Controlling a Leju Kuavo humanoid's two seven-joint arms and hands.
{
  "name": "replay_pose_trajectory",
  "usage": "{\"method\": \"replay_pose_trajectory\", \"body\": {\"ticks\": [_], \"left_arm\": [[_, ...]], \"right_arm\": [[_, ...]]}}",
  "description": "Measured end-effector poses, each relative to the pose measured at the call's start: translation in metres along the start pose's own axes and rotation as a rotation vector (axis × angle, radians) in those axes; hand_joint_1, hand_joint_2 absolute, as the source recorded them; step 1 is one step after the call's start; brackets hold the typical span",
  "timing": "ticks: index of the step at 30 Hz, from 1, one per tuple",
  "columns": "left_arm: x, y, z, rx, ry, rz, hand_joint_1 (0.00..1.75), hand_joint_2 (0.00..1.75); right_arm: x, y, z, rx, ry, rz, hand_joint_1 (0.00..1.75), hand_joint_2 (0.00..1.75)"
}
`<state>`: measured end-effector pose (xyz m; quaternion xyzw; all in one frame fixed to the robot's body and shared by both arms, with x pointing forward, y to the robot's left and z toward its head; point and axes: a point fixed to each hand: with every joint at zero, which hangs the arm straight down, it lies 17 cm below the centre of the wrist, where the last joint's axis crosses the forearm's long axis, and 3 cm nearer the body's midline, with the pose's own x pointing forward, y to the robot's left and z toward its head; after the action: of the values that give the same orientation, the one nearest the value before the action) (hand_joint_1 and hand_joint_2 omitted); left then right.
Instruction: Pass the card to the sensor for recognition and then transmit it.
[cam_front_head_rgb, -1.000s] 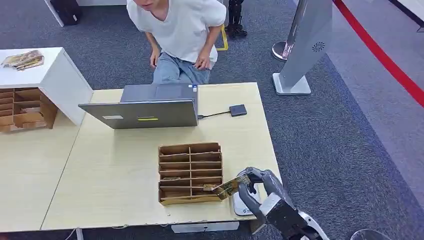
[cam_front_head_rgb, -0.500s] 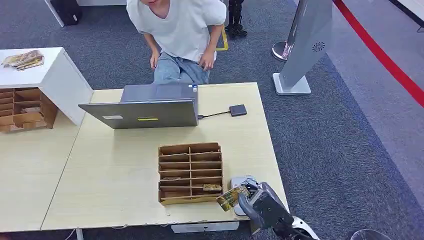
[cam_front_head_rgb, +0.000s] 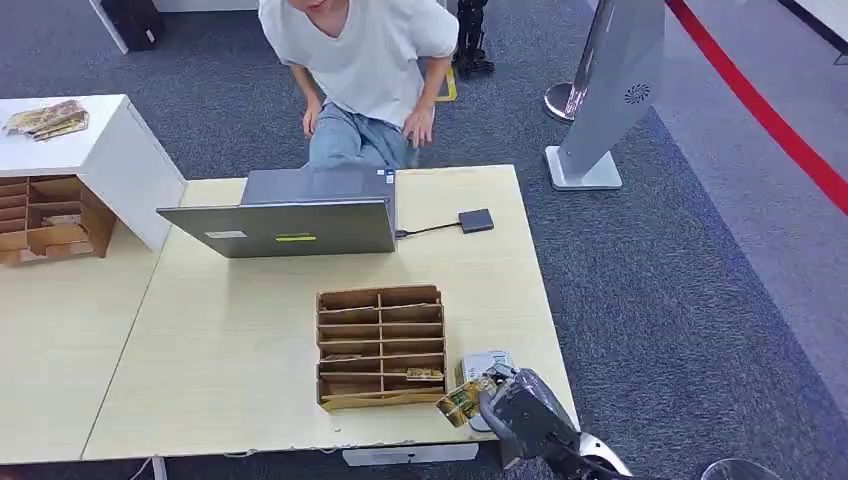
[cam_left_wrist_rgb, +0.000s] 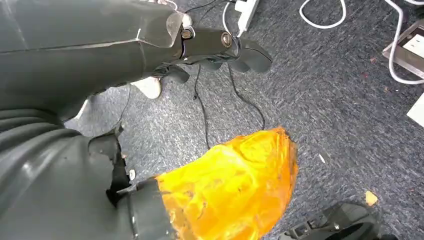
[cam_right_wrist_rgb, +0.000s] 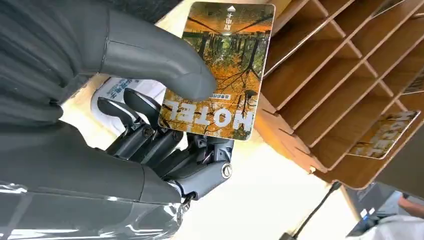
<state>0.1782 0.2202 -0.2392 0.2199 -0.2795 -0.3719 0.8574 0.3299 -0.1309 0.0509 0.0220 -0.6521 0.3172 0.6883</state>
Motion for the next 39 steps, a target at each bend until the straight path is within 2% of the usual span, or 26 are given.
{"method": "replay_pose_trajectory", "body": {"ticks": [16,26,39], "left_arm": [[0.000,0.000,0.000,0.001,0.000,0.000,0.00,0.00],[-0.003,0.000,0.000,0.003,0.016,0.008,0.00,0.00],[-0.004,0.000,0.000,0.002,0.020,0.008,0.00,0.00]], "right_arm": [[-0.002,0.000,-0.001,-0.004,0.008,0.005,1.75,1.75],[-0.014,-0.019,-0.008,-0.086,0.072,0.162,1.75,1.75],[-0.017,-0.021,-0.009,-0.103,0.093,0.203,1.75,1.75]]}}
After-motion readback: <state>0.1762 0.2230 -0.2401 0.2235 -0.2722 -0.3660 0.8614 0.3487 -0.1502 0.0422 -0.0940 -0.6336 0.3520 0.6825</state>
